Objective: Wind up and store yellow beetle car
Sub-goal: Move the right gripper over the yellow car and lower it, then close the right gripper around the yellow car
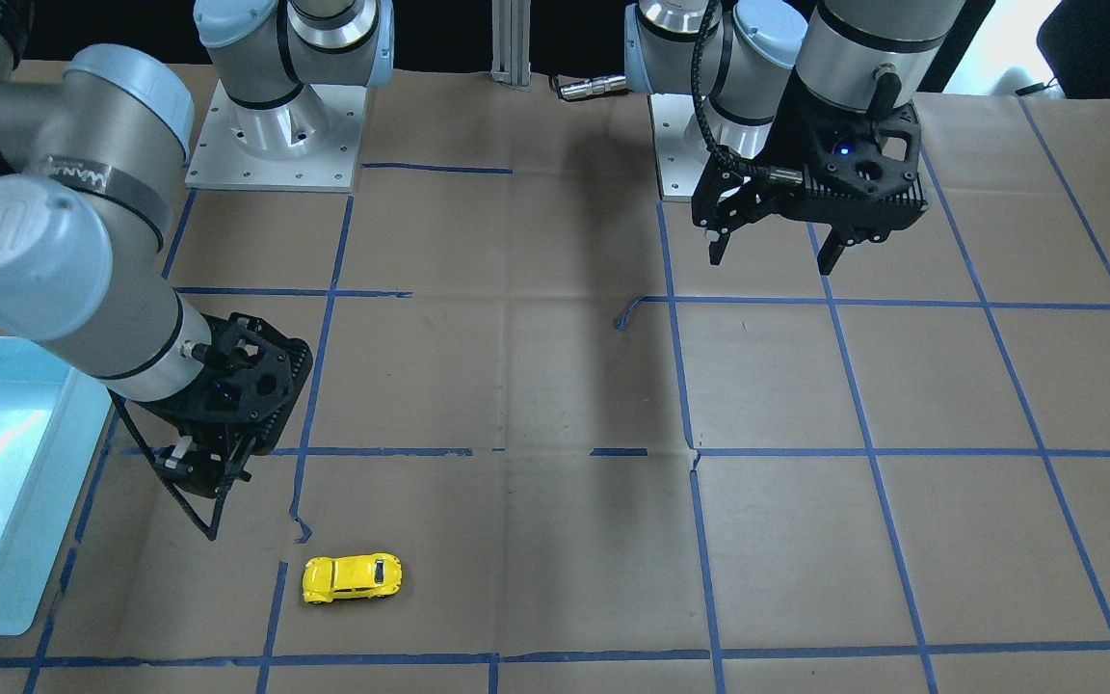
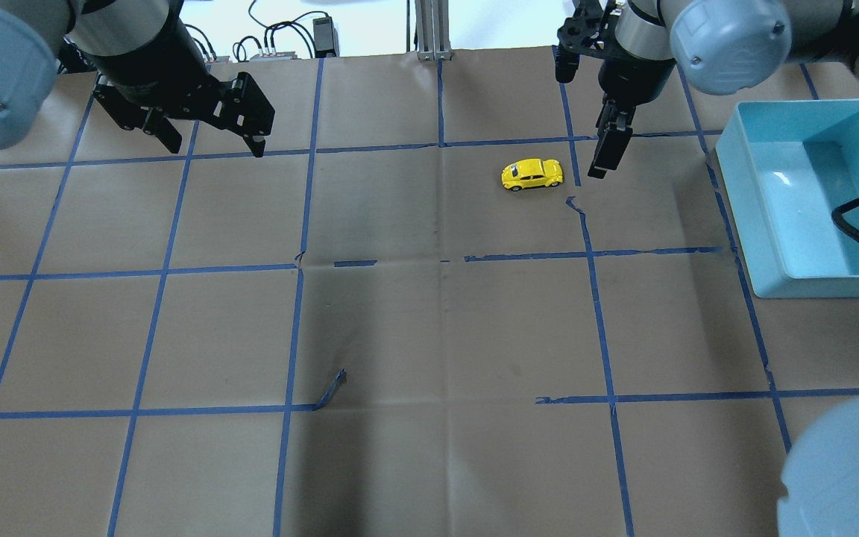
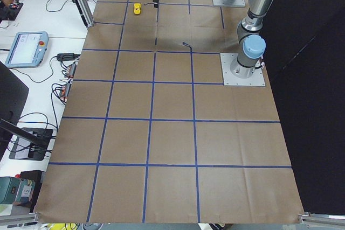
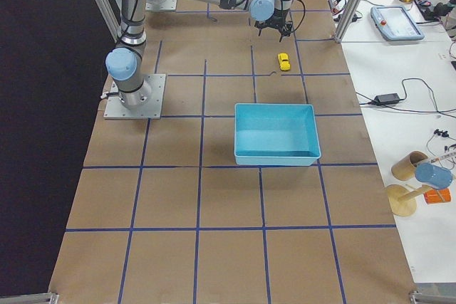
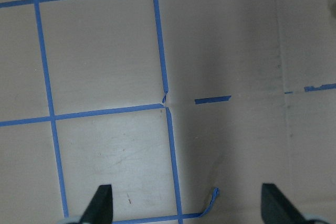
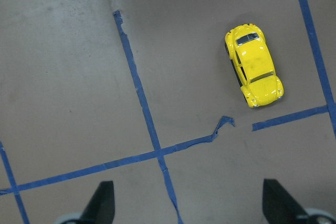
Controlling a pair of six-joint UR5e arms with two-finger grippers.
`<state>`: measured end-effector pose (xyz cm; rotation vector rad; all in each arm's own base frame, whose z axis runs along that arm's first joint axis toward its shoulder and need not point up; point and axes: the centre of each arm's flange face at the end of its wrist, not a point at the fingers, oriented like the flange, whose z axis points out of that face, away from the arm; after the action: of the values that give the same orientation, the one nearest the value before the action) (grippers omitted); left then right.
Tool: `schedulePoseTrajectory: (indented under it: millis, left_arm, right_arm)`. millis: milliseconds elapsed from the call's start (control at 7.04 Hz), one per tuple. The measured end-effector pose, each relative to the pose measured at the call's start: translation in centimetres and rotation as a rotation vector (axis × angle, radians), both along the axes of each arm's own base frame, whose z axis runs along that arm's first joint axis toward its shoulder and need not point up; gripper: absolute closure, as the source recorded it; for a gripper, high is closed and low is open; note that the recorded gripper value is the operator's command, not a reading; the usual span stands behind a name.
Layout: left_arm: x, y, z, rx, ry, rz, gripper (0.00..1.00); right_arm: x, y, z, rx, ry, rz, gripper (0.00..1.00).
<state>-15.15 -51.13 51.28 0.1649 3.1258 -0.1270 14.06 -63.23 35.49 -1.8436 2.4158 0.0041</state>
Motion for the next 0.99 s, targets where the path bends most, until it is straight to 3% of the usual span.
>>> schedulePoseTrajectory:
  millis: [568, 995]
  left_arm:
    - [0.0, -0.9, -1.0, -0.002, 0.002, -0.004, 0.01]
    - [0.0, -0.7, -0.7, -0.008, 0.0, -0.004, 0.01]
  right_arm:
    - [4.0, -4.5, -9.1, -0.112, 0.018, 0.281, 0.01]
    - [4.3, -5.9, -12.2, -0.148, 0.018, 0.357, 0.02]
